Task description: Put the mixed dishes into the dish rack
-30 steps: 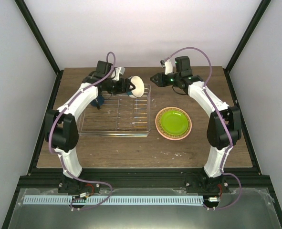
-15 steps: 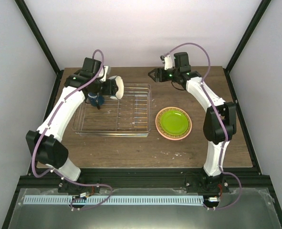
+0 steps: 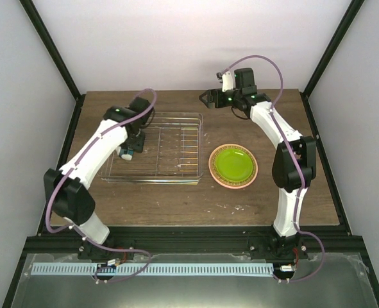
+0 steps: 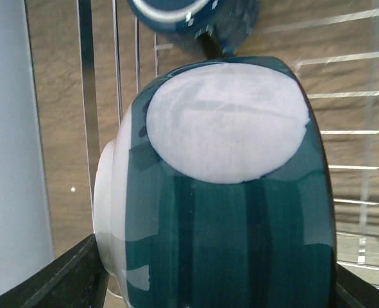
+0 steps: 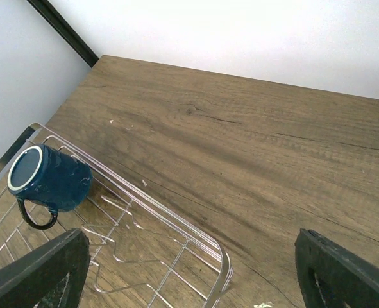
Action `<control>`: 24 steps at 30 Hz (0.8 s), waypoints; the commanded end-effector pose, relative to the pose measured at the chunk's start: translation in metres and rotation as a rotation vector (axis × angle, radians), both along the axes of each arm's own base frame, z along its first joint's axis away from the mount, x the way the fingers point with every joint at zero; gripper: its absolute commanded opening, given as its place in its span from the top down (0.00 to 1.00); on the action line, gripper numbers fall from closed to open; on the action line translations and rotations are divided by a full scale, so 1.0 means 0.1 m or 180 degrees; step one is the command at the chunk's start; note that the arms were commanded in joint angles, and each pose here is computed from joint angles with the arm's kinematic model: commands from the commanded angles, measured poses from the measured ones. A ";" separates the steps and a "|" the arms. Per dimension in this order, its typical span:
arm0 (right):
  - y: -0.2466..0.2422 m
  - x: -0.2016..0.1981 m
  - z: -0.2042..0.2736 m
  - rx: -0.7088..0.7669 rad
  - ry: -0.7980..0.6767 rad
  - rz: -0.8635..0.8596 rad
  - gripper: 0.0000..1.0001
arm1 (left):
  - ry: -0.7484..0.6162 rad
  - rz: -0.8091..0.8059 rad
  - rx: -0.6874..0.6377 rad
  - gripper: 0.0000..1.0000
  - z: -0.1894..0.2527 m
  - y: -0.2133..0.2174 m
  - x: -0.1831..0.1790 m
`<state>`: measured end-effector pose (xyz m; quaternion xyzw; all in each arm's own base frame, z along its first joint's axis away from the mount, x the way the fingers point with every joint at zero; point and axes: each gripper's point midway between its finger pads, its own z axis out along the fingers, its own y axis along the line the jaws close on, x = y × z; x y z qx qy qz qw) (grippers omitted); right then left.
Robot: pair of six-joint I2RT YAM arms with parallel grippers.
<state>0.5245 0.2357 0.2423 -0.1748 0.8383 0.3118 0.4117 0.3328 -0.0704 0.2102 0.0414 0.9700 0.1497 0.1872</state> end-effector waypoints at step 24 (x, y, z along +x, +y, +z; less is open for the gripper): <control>-0.21 -0.01 0.09 -0.0165 -0.0124 -0.0092 0.05 | 0.0584 0.0169 0.1450 0.54 -0.85 0.29 0.25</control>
